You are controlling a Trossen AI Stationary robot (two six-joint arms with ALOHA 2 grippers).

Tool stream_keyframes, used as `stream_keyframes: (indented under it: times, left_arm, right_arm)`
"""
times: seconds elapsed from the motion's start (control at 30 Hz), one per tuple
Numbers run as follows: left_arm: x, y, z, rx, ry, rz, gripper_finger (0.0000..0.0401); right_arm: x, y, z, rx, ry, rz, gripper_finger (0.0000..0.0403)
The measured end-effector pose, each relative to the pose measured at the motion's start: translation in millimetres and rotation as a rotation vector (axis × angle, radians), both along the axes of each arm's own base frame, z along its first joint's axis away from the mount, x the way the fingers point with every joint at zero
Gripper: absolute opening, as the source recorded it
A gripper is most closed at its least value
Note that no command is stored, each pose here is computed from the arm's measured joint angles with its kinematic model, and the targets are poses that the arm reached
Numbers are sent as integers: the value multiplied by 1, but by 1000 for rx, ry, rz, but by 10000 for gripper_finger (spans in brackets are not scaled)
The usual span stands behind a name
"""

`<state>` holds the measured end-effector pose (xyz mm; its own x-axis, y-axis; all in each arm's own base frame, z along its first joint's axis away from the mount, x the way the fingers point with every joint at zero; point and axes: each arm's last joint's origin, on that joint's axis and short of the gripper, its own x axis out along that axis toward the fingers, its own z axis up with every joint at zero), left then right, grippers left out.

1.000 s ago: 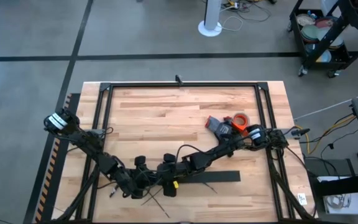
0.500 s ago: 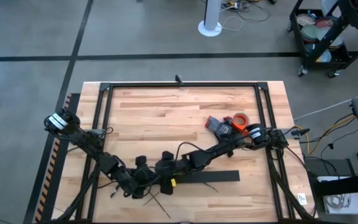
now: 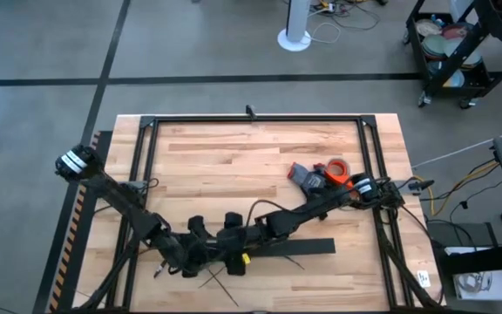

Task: Ziptie cables
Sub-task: Insert the black cable duct cover into the black cable duct

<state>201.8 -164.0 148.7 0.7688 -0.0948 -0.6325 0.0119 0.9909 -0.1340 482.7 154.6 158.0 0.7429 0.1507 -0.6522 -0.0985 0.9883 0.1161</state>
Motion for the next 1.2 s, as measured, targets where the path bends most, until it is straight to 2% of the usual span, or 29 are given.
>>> stream_keyframes:
  times: [0.17, 0.37, 0.53, 0.63, 0.83, 1.2]
  left_arm:
    - [-8, 5, 35, -20, -36, -24, 351]
    - [-33, 10, 52, -5, 73, -35, 349]
    - [-47, 0, 41, 4, 111, -73, 348]
    - [-52, 0, 27, 57, 164, -44, 348]
    - [-50, -4, 9, 111, 214, -29, 348]
    - [-52, -5, -23, 97, 322, 32, 343]
  right_arm:
    - [-4, 15, 19, 16, -36, 37, 320]
    - [-9, 25, 18, -15, -21, 20, 312]
    - [-11, 29, 17, -18, -7, 11, 314]
    - [-11, 28, 15, -9, 3, -6, 321]
    - [-11, 29, 8, -7, 20, -11, 330]
    - [-6, 24, -16, -39, 51, -66, 325]
